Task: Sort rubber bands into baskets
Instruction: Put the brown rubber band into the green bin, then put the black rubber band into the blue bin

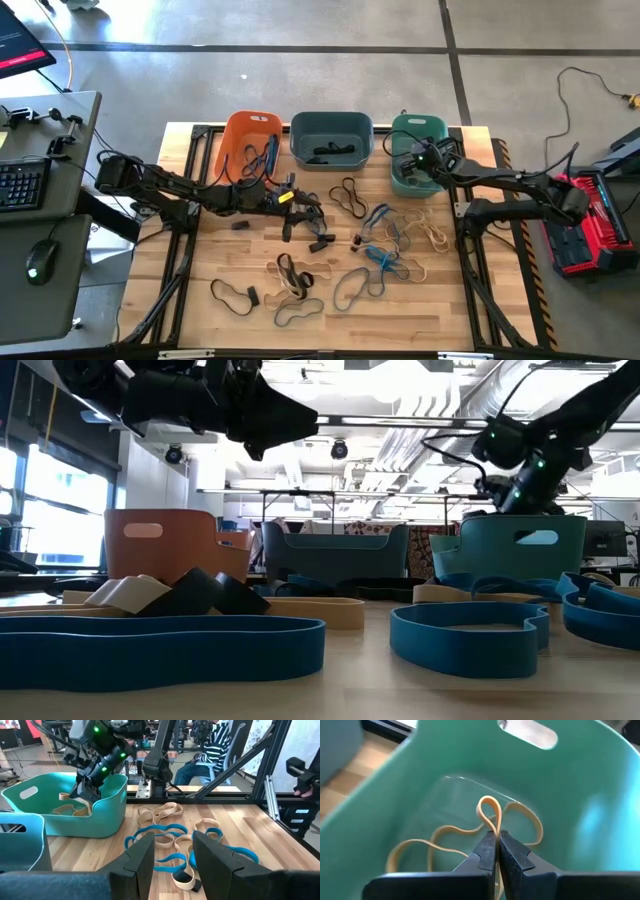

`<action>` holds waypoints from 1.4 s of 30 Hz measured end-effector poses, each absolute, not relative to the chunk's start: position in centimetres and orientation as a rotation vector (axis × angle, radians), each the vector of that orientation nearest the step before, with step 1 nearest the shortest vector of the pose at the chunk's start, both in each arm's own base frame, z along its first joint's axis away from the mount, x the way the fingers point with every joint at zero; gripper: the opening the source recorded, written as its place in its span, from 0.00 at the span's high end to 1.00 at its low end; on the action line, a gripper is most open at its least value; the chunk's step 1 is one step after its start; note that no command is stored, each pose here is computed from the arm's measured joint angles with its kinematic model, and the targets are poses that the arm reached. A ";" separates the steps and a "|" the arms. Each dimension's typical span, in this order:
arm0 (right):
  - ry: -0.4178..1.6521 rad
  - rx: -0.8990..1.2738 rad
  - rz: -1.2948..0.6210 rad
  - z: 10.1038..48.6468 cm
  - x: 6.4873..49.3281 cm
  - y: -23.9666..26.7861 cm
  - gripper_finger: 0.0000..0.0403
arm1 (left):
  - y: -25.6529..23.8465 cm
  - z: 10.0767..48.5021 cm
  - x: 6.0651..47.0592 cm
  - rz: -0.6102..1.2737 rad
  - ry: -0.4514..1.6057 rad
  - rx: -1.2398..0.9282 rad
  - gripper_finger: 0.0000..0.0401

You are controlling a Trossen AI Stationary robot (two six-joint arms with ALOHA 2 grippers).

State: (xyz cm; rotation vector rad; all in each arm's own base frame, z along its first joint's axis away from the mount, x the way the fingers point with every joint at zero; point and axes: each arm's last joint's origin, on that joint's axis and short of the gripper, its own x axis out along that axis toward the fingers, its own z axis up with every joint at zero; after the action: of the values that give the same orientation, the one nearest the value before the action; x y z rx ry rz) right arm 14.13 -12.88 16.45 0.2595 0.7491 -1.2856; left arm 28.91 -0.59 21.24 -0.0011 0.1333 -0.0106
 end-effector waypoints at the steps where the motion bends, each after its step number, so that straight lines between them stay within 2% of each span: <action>1: 0.752 0.262 -1.292 16.3 14.0 -12.9 0.99 | -0.6 21.2 28.9 -0.010 0.133 -0.001 0.68; 5: 0.757 0.267 -1.305 16.2 13.8 -13.1 0.93 | -0.6 21.2 28.9 -0.010 0.134 -0.001 0.68; 13: 0.741 0.251 -1.301 16.5 13.9 -13.2 0.71 | -0.6 21.1 28.9 -0.013 0.146 0.014 0.68; 16: 0.712 0.238 -1.296 17.3 14.5 -13.3 0.68 | -0.6 21.1 28.9 -0.013 0.148 0.015 0.69; 20: 0.708 0.201 -1.282 18.9 15.5 -13.1 0.72 | -0.7 21.3 28.7 -0.024 0.153 0.034 0.71; 27: 0.673 0.136 -1.168 20.9 17.6 -11.6 0.97 | -1.4 22.5 27.4 -0.057 0.185 0.062 0.82; 36: 0.571 0.120 -1.016 21.5 19.8 -8.7 0.99 | -3.0 23.1 25.3 -0.124 0.299 0.140 0.99; 42: 0.489 0.107 -0.884 22.0 21.2 -6.0 1.00 | -4.5 22.7 23.5 -0.206 0.434 0.171 0.97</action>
State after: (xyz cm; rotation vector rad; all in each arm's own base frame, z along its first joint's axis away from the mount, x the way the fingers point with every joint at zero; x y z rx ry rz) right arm 21.20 -6.02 22.04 0.1066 0.4893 -0.8836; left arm 23.49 -4.51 22.75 0.1710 0.4338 -0.2065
